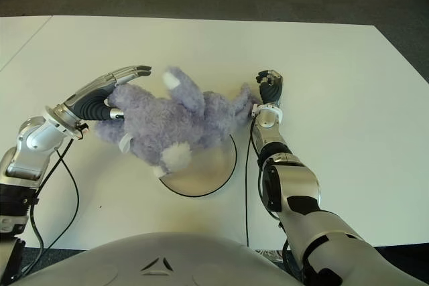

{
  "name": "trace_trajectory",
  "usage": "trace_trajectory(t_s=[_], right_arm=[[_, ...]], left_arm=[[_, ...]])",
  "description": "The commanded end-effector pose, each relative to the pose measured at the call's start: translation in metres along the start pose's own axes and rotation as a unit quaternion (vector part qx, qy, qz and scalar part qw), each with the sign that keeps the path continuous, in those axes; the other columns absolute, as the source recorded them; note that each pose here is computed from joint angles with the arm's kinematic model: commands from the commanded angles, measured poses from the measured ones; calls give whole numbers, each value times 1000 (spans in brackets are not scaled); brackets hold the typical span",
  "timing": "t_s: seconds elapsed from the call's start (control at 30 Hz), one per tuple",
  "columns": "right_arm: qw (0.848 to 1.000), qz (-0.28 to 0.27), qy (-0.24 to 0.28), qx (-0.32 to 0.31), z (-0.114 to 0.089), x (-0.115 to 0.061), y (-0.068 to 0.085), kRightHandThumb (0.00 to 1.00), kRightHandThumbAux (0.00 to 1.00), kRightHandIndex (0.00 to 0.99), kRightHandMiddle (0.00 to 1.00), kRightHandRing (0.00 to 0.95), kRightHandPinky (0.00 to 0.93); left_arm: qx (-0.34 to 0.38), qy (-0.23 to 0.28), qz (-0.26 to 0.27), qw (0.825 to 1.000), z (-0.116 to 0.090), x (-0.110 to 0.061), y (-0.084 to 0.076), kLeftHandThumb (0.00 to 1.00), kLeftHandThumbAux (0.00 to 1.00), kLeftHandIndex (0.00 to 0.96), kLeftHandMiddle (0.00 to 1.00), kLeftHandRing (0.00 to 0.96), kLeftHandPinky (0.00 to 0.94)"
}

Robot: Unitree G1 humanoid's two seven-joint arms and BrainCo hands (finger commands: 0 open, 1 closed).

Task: Put the doll into the plate.

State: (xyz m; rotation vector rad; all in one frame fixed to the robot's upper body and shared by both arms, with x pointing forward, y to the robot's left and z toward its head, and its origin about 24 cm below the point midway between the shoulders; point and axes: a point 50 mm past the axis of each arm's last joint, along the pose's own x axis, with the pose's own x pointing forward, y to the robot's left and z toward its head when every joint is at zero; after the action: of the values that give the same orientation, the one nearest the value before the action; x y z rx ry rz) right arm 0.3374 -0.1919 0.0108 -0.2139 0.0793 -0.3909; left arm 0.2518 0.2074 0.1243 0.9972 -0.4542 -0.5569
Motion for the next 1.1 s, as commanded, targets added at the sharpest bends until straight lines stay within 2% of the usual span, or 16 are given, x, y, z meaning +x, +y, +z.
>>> trace_trajectory(t_s=[0.03,0.37,0.73,1.1], right_arm=[[983,32,177,-30,-85,-61,5,953,659,429,481,467,417],[983,29,176,-38,-85,-61,5,953,659,429,479,473,463],[983,30,174,-45,-85,-61,5,952,660,429,483,463,456],[983,29,174,-53,-86,-62,5,952,660,428,486,462,492]], left_arm=[[0,-1,-6,1000,1,-2,1,105,256,0,0,0,0],[14,6,-1,1000,1,-1,3,139,264,0,0,0,0],[26,16,19,999,0,-2,3,205,164,0,0,0,0],[15,28,2,999,-2,-6,13,268,139,0,0,0,0]])
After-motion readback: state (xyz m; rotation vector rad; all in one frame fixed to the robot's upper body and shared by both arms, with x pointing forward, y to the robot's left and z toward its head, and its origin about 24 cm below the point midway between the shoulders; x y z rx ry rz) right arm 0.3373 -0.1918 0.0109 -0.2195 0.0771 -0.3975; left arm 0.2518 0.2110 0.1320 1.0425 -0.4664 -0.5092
